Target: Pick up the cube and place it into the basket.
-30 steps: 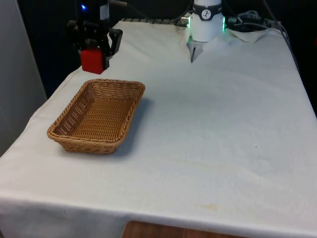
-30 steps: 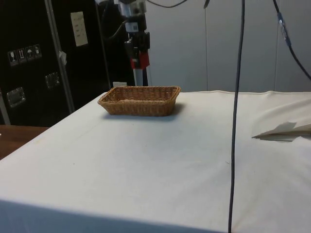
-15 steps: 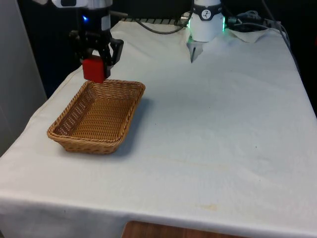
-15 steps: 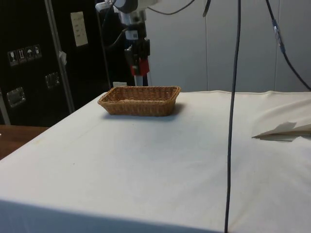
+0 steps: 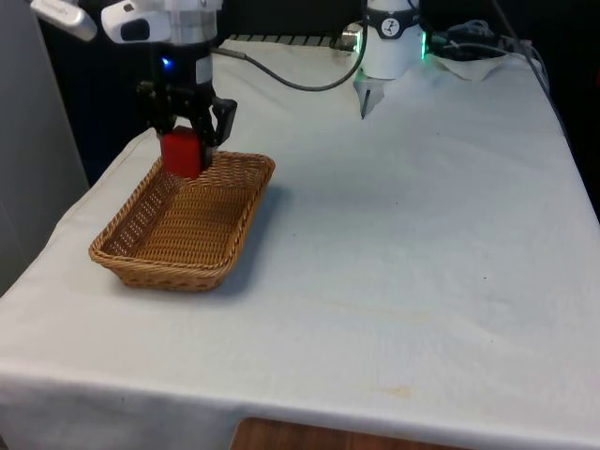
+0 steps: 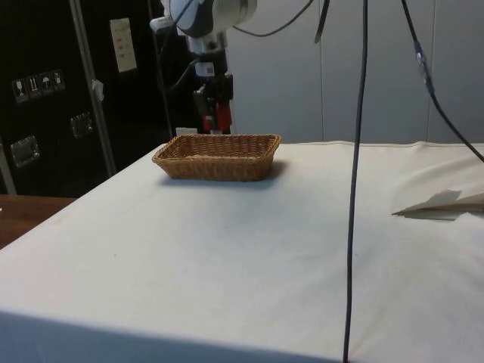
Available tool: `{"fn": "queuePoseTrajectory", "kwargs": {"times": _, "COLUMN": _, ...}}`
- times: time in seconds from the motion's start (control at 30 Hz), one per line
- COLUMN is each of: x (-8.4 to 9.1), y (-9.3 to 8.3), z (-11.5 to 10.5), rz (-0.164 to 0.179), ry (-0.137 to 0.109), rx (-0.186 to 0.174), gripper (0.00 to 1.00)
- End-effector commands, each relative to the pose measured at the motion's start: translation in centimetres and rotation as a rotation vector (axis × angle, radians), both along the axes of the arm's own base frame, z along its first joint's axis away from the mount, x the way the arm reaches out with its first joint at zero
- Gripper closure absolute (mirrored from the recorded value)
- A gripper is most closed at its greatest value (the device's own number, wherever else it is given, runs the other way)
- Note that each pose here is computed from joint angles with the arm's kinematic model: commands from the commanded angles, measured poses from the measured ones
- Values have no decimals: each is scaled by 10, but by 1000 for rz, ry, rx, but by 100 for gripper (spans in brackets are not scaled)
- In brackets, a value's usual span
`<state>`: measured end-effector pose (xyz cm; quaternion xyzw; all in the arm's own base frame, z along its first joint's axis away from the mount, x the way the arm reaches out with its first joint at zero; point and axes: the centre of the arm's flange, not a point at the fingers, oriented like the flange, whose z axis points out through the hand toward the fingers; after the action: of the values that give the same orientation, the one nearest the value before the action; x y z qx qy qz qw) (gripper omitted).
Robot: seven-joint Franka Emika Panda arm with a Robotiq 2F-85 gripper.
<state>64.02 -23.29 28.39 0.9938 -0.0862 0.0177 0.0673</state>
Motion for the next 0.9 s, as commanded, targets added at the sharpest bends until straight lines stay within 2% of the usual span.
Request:
{"fn": "queuePoseTrajectory", "kwargs": {"times": 0.0, "x": 2, "y": 0, "z": -4, "rz": 0, "ry": -7, "rx": 5, "gripper": 99}}
{"fn": "queuePoseTrajectory", "kwargs": {"times": 0.03, "x": 2, "y": 1, "z": -6, "rz": -1, "ry": -9, "rx": 6, "gripper": 99}}
{"fn": "queuePoseTrajectory", "kwargs": {"times": 0.07, "x": 0, "y": 0, "z": -4, "rz": -3, "ry": -1, "rx": 1, "gripper": 99}}
{"fn": "queuePoseTrajectory", "kwargs": {"times": 0.1, "x": 2, "y": 1, "z": -8, "rz": -2, "ry": -9, "rx": 6, "gripper": 99}}
{"fn": "queuePoseTrajectory", "kwargs": {"times": 0.37, "x": 5, "y": 2, "z": -27, "rz": -11, "ry": -16, "rx": 10, "gripper": 99}}
{"fn": "queuePoseTrajectory", "kwargs": {"times": 0.4, "x": 3, "y": 1, "z": -24, "rz": -15, "ry": -8, "rx": 4, "gripper": 99}}
{"fn": "queuePoseTrajectory", "kwargs": {"times": 0.43, "x": 5, "y": 2, "z": -29, "rz": -14, "ry": -16, "rx": 11, "gripper": 99}}
{"fn": "queuePoseTrajectory", "kwargs": {"times": 0.67, "x": 6, "y": 3, "z": -44, "rz": -21, "ry": -22, "rx": 13, "gripper": 99}}
{"fn": "queuePoseTrajectory", "kwargs": {"times": 0.7, "x": 4, "y": 2, "z": -42, "rz": -24, "ry": -13, "rx": 7, "gripper": 99}}
{"fn": "queuePoseTrajectory", "kwargs": {"times": 0.73, "x": 6, "y": 3, "z": -49, "rz": -22, "ry": -21, "rx": 13, "gripper": 99}}
{"fn": "queuePoseTrajectory", "kwargs": {"times": 0.87, "x": 7, "y": 4, "z": -57, "rz": -26, "ry": -24, "rx": 15, "gripper": 99}}
